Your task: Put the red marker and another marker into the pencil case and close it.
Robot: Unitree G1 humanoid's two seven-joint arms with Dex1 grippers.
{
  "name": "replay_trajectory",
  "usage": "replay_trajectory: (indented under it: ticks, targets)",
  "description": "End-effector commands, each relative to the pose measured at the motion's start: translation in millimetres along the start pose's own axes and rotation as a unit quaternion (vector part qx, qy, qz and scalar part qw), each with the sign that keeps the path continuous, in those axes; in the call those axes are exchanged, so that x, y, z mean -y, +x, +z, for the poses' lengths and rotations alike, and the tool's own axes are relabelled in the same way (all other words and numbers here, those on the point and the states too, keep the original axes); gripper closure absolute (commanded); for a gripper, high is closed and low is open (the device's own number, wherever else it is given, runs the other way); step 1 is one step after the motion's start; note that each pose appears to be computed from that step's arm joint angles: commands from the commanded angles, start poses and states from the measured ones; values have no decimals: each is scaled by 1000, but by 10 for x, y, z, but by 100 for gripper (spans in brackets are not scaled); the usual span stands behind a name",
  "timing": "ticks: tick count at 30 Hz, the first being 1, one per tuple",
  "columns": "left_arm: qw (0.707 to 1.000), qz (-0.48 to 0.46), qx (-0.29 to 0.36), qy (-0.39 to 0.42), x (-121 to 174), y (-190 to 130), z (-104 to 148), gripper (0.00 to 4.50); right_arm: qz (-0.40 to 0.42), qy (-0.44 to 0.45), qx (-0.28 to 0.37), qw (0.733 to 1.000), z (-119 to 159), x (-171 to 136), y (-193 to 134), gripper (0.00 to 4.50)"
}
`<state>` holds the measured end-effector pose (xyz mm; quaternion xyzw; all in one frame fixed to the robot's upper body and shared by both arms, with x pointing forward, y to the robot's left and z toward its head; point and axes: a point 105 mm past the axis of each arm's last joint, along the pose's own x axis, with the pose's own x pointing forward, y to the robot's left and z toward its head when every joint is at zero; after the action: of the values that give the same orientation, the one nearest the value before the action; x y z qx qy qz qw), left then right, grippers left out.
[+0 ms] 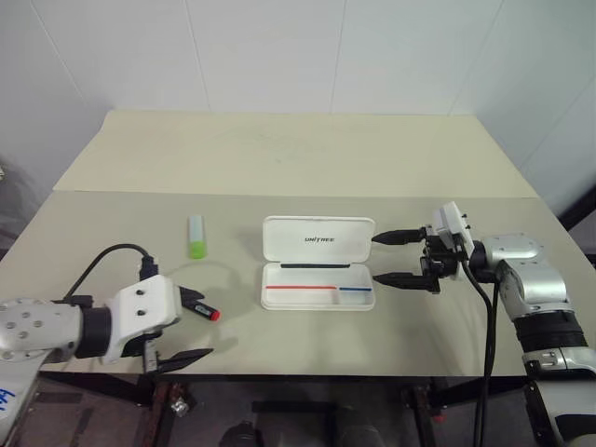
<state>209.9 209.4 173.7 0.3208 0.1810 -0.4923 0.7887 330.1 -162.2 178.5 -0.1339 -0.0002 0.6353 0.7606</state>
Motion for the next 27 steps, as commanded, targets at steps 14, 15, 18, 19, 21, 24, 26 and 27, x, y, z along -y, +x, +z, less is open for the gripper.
replay_trajectory:
  ticks: [14,15,18,19,21,24,26,27]
  targets:
    - [999,-21,-49,0,-624,-294,-492,3,8,-14,2,1000,48,4,11,0]
    - [999,-26,-44,-3,-656,-277,-499,3,7,-15,2,1000,48,4,14,0]
    - [998,-43,-38,-11,-743,-224,-539,3,7,-15,2,1000,45,6,20,0]
    - [998,-47,-38,-13,-772,-206,-554,3,7,-15,2,1000,45,9,23,0]
    - [998,-56,-36,-14,-823,-172,-576,3,6,-15,2,1000,47,10,29,0]
    - [997,-65,-34,-15,-907,-113,-581,3,6,-15,2,1000,44,6,33,0]
    - [997,-74,-35,-15,-931,-87,-588,3,6,-15,1,1000,40,2,34,0]
    - [996,-79,-34,-15,-942,-70,-590,3,5,-15,1,1000,41,-2,33,0]
